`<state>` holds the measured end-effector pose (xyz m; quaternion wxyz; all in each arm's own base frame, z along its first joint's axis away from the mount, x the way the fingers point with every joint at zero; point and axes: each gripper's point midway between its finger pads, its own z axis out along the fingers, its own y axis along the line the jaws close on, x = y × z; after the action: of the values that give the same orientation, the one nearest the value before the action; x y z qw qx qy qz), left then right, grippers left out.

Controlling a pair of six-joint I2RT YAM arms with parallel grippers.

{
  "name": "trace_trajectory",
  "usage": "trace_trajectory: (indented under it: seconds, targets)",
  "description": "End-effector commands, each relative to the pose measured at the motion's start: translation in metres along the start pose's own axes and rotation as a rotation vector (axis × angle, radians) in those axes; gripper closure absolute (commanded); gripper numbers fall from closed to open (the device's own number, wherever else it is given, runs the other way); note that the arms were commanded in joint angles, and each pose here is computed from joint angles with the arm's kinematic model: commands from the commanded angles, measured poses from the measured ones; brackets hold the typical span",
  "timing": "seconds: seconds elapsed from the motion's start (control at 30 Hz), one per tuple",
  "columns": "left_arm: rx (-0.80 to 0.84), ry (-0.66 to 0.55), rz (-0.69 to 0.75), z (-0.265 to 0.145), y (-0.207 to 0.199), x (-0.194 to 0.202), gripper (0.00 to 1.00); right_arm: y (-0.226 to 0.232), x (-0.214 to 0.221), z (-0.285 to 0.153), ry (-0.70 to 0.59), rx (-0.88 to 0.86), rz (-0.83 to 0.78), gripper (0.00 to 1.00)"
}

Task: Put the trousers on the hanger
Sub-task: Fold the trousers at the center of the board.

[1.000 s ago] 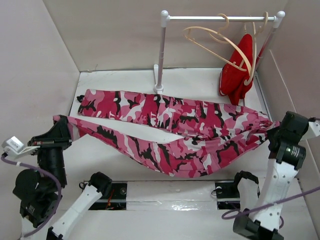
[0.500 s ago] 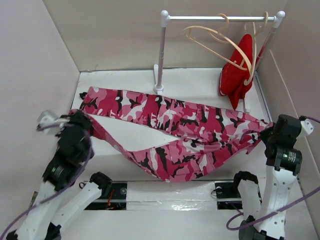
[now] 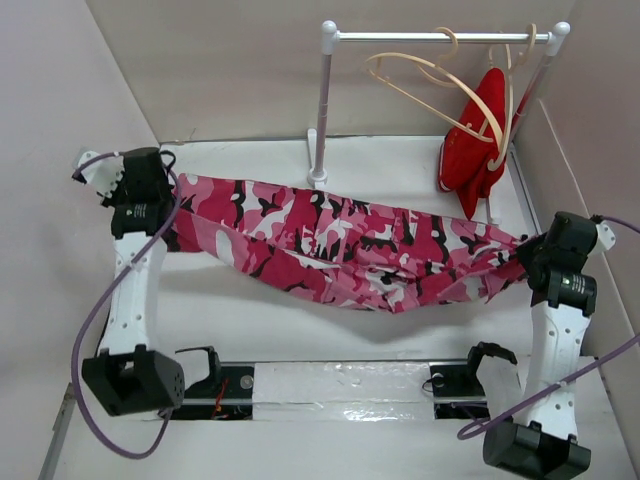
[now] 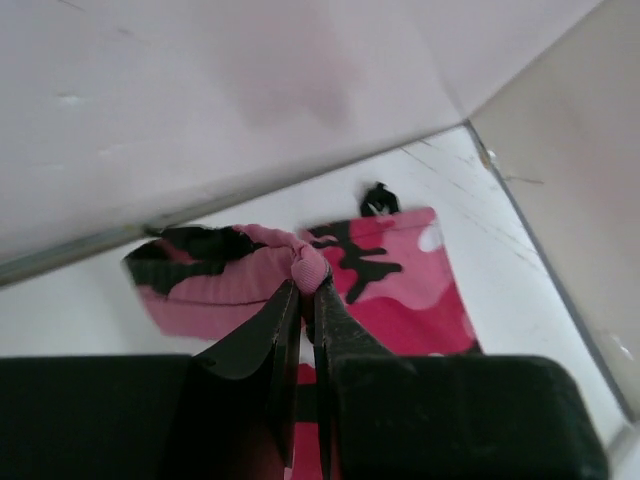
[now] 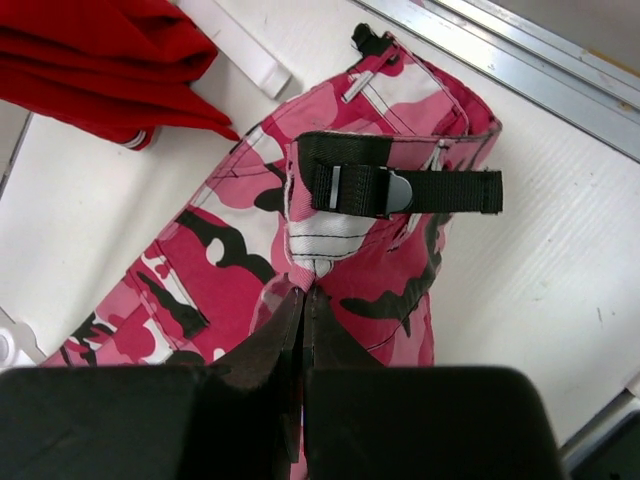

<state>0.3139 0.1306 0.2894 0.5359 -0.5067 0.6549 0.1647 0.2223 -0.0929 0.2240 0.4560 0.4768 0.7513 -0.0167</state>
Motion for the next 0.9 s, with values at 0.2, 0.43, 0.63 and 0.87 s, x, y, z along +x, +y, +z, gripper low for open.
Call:
trace_trajectory:
  seconds: [0.2, 0.43, 0.63, 0.87]
  targets:
    - [-0.094, 0.05, -0.055, 0.057, -0.006, -0.018, 1.0, 0.041, -0.046, 0.023, -0.122, -0.08, 0.125, 1.0]
    - [-0.162, 0.063, 0.015, 0.093, -0.019, -0.005, 1.0, 0.044, -0.06, 0.062, -0.12, -0.004, 0.169, 1.0]
    - [-0.18, 0.084, 0.037, 0.124, -0.041, 0.004, 1.0, 0.036, -0.063, 0.106, -0.081, 0.073, 0.17, 1.0]
    - [-0.184, 0.084, 0.105, 0.15, -0.063, 0.023, 1.0, 0.037, -0.065, 0.152, -0.009, 0.159, 0.194, 1.0]
